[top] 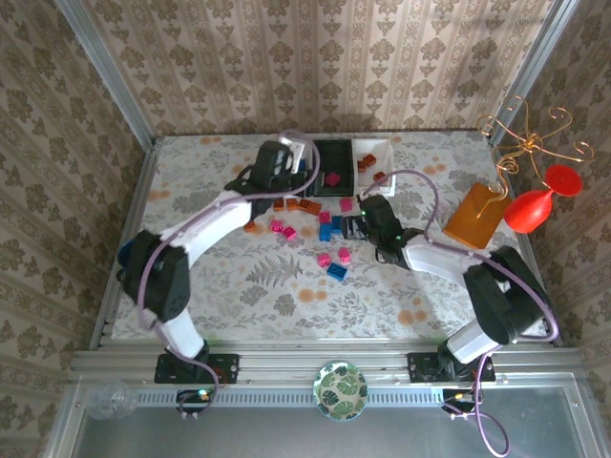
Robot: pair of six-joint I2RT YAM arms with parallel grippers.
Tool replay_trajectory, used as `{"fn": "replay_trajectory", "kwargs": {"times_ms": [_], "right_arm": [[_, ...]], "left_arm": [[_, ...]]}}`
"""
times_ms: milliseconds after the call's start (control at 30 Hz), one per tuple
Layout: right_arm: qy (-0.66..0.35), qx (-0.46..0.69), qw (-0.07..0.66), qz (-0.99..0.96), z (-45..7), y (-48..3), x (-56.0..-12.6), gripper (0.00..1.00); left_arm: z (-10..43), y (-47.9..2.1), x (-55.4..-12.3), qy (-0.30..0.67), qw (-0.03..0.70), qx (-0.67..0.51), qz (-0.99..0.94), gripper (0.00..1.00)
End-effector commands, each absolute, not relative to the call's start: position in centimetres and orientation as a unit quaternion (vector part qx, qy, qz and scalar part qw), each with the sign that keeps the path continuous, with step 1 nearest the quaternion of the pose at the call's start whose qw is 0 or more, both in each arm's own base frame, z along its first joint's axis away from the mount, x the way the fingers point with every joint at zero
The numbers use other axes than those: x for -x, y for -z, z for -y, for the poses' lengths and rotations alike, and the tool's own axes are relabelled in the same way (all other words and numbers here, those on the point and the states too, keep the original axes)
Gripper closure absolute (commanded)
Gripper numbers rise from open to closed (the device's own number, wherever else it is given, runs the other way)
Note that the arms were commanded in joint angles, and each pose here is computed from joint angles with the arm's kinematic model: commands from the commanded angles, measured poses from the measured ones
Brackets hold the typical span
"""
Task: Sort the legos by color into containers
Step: Pick up the lego from the center of the table.
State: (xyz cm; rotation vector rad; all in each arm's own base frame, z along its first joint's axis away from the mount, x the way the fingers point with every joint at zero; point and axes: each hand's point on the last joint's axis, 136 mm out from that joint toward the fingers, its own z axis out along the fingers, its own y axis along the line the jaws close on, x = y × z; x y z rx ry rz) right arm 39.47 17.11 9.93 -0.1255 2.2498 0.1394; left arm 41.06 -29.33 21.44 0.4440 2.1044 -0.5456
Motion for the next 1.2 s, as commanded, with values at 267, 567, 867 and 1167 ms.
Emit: {"fn": "replay_trajectory", "kwargs": {"times_ms": [267, 567, 867, 1167], "right_arm": [[-0.103, 0.024, 0.364, -0.925, -19.5, -5.9, -45.5, 0.32], [-0.074, 0.034, 0.343, -0.936, -19.7, -3.4, -47.7, 0.39], [-0.074, 0.042, 0.319, -0.944, -19.5, -1.6, -48.3, 0.53], [-0.100, 0.067, 0.329, -0.937, -19.6, -4.2, -46.4, 0.68]], "left_arm": [[24.8, -21.0, -34.3, 0.264, 0.463, -0.132, -0.836, 0.22], [23.3, -20.1, -33.6, 0.244, 0.462, -0.126, -0.843, 0.21], [23.5, -19.6, -33.8, 0.245, 0.457, -0.126, -0.846, 0.20], [23.3, -19.3, -33.9, 0.242, 0.452, -0.126, -0.849, 0.20]]}}
